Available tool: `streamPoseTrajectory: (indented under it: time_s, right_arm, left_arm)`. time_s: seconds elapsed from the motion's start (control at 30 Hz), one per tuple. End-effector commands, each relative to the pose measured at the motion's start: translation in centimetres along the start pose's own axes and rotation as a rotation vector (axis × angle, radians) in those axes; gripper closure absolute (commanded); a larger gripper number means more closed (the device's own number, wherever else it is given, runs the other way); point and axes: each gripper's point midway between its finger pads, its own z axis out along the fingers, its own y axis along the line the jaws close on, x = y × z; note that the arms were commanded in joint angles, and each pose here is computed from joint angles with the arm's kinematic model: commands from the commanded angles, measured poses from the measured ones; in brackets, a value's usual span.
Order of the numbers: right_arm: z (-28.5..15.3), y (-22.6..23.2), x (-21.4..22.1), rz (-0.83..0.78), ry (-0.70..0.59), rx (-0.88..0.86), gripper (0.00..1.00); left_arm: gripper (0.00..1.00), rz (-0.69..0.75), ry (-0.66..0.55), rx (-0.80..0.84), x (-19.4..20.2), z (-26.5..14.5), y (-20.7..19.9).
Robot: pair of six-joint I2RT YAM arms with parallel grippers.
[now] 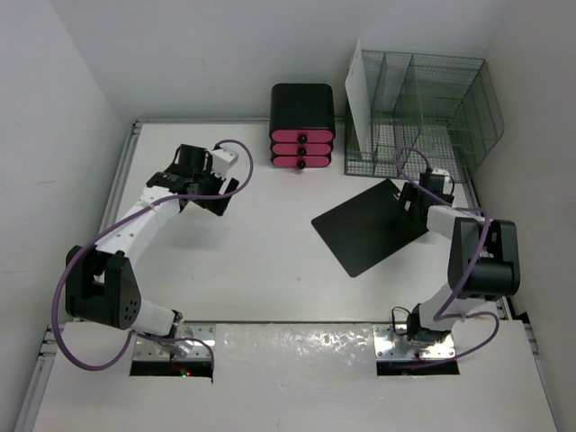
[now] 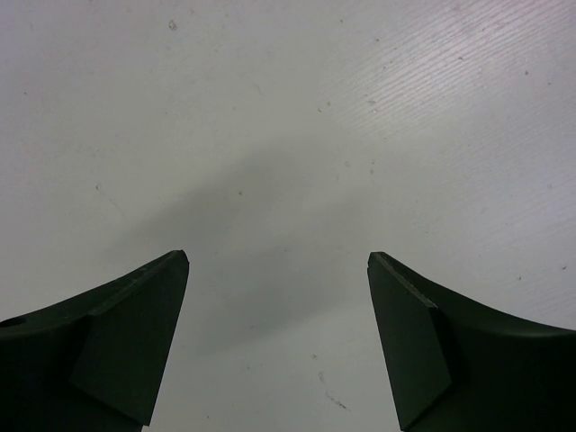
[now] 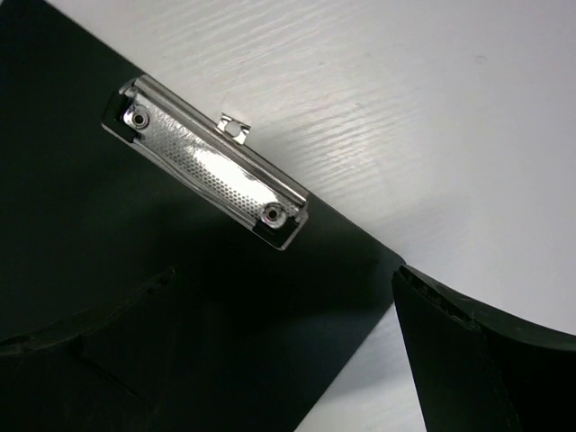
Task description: Organize the desk
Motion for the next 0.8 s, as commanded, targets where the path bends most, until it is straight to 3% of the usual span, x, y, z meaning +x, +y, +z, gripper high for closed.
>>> streamPoseTrajectory:
  time_s: [0.0,0.33,0.47,0.57,0.77]
  right_arm:
    - [1.1,1.1,-2.2,-0.07,-0.044,-0.072,0.07]
    - [3.5,1.1,-3.2,-0.228,0.029,-0.106,0.12]
    - [4.1,2.4,-2.8,-0.248,0.084,-0.182,0.34]
    - [4.1,4.4,-0.6,-0.213,0.166,-0.298,0.4]
    - [4.0,5.8,3.7,-0.131,0.295,-0.369,0.67]
  left_arm:
    - [0.21,-0.002,-0.041,0.012,-0.9,-0.7,-0.2]
    - [0.21,0.0,-0.04,0.022,-0.8,-0.6,-0.4]
    - [0.21,0.001,-0.041,0.02,-0.8,-0.8,-0.3]
    - [0.21,0.001,-0.041,0.02,-0.8,-0.8,-0.3]
    - [0.21,0.002,-0.033,0.032,-0.6,-0.6,-0.6]
